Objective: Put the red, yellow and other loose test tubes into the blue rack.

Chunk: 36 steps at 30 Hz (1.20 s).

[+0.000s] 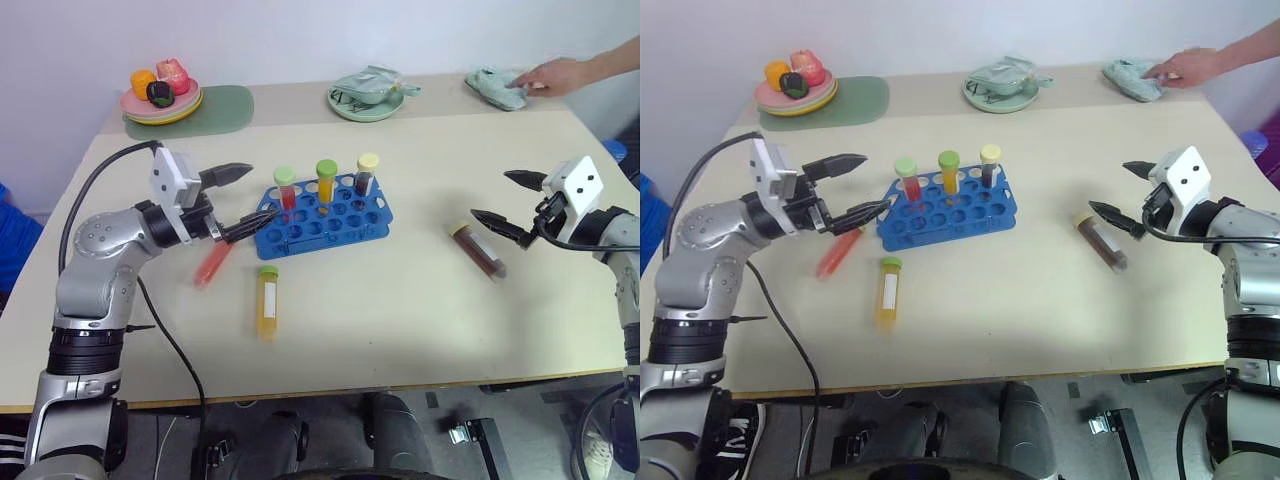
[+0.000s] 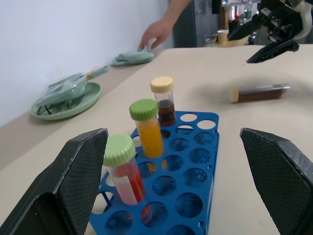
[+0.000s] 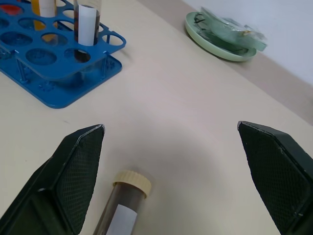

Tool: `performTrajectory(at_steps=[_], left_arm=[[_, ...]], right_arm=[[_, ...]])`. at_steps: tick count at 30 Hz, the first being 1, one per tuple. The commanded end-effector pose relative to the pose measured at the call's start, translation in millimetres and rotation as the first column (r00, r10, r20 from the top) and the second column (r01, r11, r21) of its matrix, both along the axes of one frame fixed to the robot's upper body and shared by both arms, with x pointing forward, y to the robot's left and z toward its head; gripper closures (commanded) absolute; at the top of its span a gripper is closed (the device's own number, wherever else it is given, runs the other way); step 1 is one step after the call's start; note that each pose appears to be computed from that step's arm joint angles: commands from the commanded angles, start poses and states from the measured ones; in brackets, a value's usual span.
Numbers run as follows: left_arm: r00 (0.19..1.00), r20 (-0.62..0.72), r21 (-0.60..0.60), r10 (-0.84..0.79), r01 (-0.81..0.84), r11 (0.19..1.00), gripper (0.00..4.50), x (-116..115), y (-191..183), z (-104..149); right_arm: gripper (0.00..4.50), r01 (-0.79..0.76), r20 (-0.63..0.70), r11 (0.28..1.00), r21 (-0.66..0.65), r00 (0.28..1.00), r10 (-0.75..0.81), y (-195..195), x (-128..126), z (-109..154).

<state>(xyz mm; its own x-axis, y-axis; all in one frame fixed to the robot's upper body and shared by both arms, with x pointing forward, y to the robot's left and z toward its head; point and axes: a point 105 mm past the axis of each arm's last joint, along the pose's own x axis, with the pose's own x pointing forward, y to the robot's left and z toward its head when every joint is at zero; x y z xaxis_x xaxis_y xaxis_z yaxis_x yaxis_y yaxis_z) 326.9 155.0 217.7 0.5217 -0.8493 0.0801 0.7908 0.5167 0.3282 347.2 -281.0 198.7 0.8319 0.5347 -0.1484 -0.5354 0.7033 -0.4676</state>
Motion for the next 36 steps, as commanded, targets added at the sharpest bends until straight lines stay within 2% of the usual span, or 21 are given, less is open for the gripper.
performTrajectory(at_steps=[1, 8, 14, 17, 19, 21, 23, 25, 27, 29, 31, 34, 36], left_arm=[[0.999, 0.046, 0.005, -0.005, 0.005, 1.0, 0.06, 0.0, 2.5, 7.0], [0.998, 0.056, 0.007, -0.015, 0.014, 1.0, 0.06, 2.2, 3.7, 6.8], [0.996, 0.087, 0.002, -0.017, 0.016, 1.0, 0.06, 3.3, 5.4, 16.9], [0.995, 0.096, -0.009, -0.019, 0.02, 1.0, 0.06, 3.6, 3.9, 18.1], [0.995, 0.095, -0.023, -0.029, 0.032, 0.999, 0.06, 4.9, -0.7, 19.9], [0.994, 0.094, -0.031, -0.052, 0.055, 0.998, 0.06, 7.2, -9.7, 20.6], [0.994, 0.092, -0.033, -0.063, 0.066, 0.997, 0.06, 7.9, -13.2, 20.6], [0.993, 0.095, -0.032, -0.074, 0.078, 0.996, 0.06, 7.0, -18.2, 22.4], [0.993, 0.088, -0.043, -0.08, 0.084, 0.996, 0.06, 5.2, -21.0, 23.1], [0.993, 0.065, -0.046, -0.099, 0.102, 0.994, 0.06, 2.3, -27.6, 17.2], [0.993, 0.051, -0.037, -0.107, 0.109, 0.993, 0.06, 0.1, -29.7, 12.1], [0.991, 0.036, -0.033, -0.132, 0.133, 0.991, 0.06, -5.1, -32.9, 10.5], [0.99, 0.027, -0.03, -0.141, 0.142, 0.989, 0.06, -8.5, -34.1, 9.6]], right_arm=[[0.0, 0.018, 0.082, 1.0, -0.022, 0.996, -0.016, -2.6, 2.0, 20.6], [0.0, 0.054, 0.098, 0.999, 0.002, 0.994, -0.054, 0.3, 8.1, 20.4], [0.0, 0.114, 0.113, 0.993, 0.023, 0.987, -0.116, 9.9, 20.0, 25.7], [0.0, 0.175, 0.094, 0.984, -0.03, 0.981, -0.171, 15.0, 25.8, 23.3], [0.0, 0.211, 0.027, 0.977, -0.026, 0.977, -0.21, 12.9, 27.8, 20.6], [0.0, 0.241, 0.021, 0.968, -0.066, 0.971, -0.24, 11.3, 27.8, 26.4], [0.0, 0.284, -0.091, 0.957, -0.059, 0.953, -0.289, 6.8, 25.1, 24.0], [0.0, 0.269, -0.151, 0.962, -0.042, 0.95, -0.272, 10.8, 22.1, 30.8], [0.0, 0.243, -0.326, 0.969, 0.032, 0.919, -0.22, 18.3, 13.8, 28.3], [0.0, 0.222, -0.435, 0.975, 0.015, 0.879, -0.194, 23.8, 5.8, 26.5], [0.0, 0.232, -0.489, 0.972, -0.045, 0.843, -0.224, 22.9, -0.4, 23.3], [0.0, 0.247, -0.663, 0.967, -0.064, 0.714, -0.226, 31.5, -14.3, 11.0], [0.0, 0.251, -0.706, 0.961, -0.118, 0.659, -0.259, 30.6, -18.4, -0.6]])
